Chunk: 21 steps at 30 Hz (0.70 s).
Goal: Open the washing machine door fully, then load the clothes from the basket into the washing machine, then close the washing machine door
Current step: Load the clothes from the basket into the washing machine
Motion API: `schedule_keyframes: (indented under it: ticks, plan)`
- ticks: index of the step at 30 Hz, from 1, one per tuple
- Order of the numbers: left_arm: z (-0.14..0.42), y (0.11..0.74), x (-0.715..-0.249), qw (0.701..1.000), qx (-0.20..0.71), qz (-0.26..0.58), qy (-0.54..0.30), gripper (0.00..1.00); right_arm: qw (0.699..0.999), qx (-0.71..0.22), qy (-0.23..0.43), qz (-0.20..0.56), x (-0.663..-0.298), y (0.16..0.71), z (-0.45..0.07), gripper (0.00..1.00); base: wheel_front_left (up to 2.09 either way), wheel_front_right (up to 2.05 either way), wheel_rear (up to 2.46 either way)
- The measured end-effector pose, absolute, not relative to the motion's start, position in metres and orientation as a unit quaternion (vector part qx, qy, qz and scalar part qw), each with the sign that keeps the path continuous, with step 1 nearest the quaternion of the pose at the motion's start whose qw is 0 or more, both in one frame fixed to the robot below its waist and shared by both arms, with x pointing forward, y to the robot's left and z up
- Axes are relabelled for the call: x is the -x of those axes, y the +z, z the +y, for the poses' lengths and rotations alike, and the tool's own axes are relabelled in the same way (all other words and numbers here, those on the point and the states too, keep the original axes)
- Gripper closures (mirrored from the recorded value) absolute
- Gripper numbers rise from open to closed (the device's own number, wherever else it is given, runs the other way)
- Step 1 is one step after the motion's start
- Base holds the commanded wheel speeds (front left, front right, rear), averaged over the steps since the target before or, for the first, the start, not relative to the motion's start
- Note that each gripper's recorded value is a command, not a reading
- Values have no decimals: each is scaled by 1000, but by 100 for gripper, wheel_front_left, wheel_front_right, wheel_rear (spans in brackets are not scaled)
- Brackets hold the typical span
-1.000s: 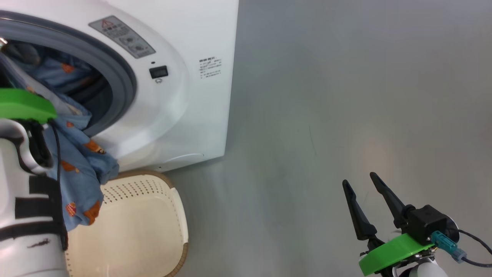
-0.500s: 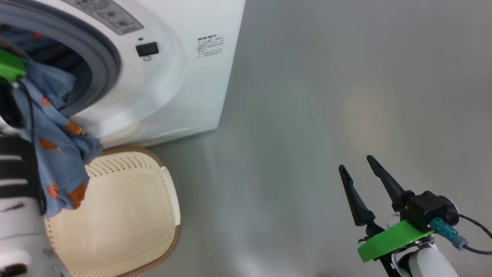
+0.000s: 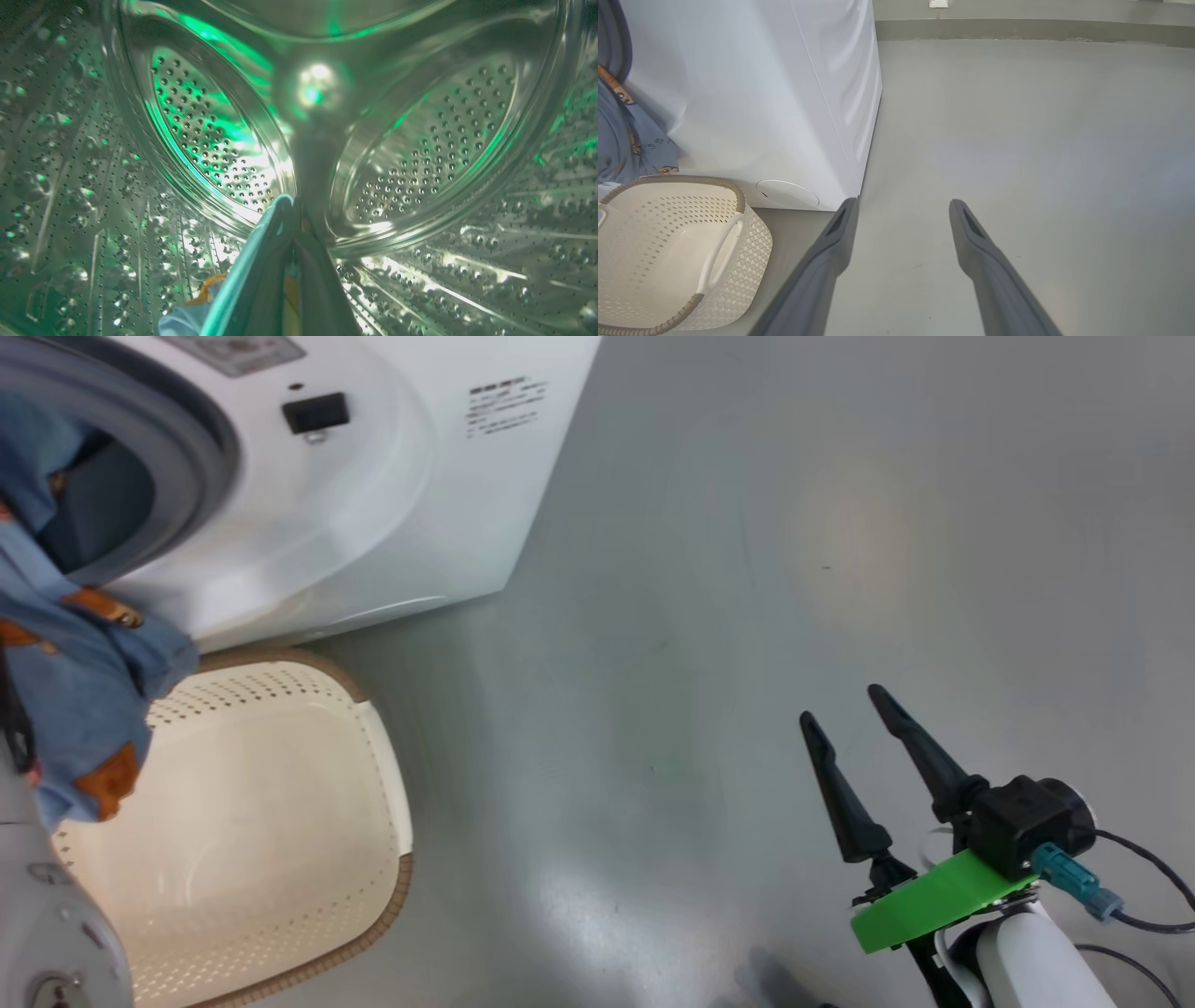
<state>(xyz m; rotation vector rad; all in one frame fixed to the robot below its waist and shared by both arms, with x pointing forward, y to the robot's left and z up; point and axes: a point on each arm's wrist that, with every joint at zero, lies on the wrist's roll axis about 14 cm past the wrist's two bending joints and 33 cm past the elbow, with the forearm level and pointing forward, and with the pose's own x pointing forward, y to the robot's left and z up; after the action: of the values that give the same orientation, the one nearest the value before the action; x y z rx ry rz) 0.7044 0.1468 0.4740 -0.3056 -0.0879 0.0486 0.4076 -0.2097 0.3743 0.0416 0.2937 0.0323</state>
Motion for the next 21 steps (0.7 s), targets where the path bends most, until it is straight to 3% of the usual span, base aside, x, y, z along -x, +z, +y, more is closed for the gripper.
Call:
schedule_keyframes:
  ticks: [12, 21]
  plan:
    - [140, 469, -720, 990, 136, -37, 17, 100, 987, -22, 11, 157, -403, 369, -211, 0, 0, 0, 0]
    - [137, 492, -733, 989, 130, -76, 5, 100, 986, -25, 6, 167, -402, 361, -212, 0, 0, 0, 0]
